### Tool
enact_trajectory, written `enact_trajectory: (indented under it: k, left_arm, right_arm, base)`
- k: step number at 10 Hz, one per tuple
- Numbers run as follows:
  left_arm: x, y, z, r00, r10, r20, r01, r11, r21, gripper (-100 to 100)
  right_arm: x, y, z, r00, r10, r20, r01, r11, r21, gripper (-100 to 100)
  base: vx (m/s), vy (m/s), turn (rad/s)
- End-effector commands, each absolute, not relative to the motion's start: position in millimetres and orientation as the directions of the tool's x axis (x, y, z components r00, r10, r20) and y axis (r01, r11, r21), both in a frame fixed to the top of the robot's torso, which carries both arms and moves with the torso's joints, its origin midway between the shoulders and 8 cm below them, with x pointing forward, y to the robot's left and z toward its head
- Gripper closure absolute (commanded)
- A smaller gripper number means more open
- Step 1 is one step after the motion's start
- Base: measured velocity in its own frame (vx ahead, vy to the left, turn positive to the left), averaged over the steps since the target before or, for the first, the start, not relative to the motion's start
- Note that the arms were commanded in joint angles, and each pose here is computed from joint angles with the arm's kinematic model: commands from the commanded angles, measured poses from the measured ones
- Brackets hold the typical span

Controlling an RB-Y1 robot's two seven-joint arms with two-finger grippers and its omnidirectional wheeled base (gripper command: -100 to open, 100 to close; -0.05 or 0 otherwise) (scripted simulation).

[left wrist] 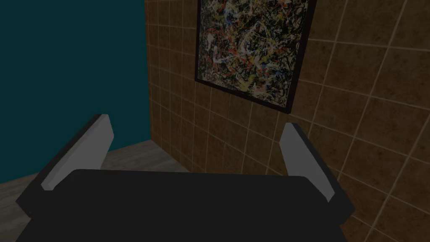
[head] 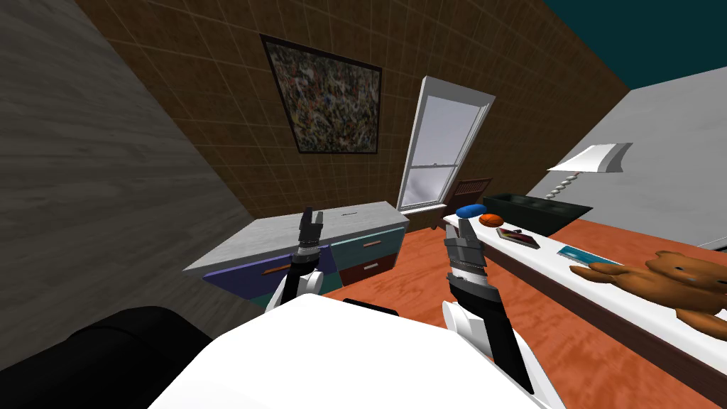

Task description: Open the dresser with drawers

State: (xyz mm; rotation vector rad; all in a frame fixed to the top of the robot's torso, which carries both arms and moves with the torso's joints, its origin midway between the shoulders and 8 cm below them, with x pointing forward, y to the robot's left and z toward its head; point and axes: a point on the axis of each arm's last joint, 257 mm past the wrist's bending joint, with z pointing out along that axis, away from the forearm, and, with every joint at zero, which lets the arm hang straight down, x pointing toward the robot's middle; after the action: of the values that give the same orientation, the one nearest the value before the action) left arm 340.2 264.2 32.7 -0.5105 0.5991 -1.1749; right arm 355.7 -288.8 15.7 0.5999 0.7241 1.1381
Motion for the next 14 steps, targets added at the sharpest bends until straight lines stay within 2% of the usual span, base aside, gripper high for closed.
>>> enact_trajectory:
  k: [1, 9, 10, 14]
  left_arm:
    - [340.2, 264.2, 32.7, 0.266, -0.950, -0.165, 0.692, 0.307, -0.654, 0]
    - [340.1, 264.2, 32.9, 0.266, -0.950, -0.165, 0.692, 0.308, -0.653, 0]
    - [342.9, 261.5, 28.3, 0.249, -0.948, -0.200, 0.687, 0.319, -0.654, -100]
    - [355.7, 260.8, 4.9, 0.210, -0.936, -0.281, 0.653, 0.349, -0.672, -100]
  right_arm:
    - [355.7, -288.8, 15.7, 0.244, 0.948, -0.205, -0.587, 0.312, 0.747, 0]
    - [355.6, -288.7, 15.9, 0.244, 0.948, -0.205, -0.587, 0.312, 0.747, 0]
    - [355.6, -288.7, 15.9, 0.244, 0.948, -0.205, -0.587, 0.312, 0.747, 0]
    - [355.7, -288.8, 15.6, 0.244, 0.948, -0.204, -0.587, 0.312, 0.747, 0]
  base:
    - [0.000, 0.000, 0.000]
    - [0.000, 0.000, 0.000]
    - [0.011, -0.013, 0.012]
    - [0.030, -0.052, 0.022]
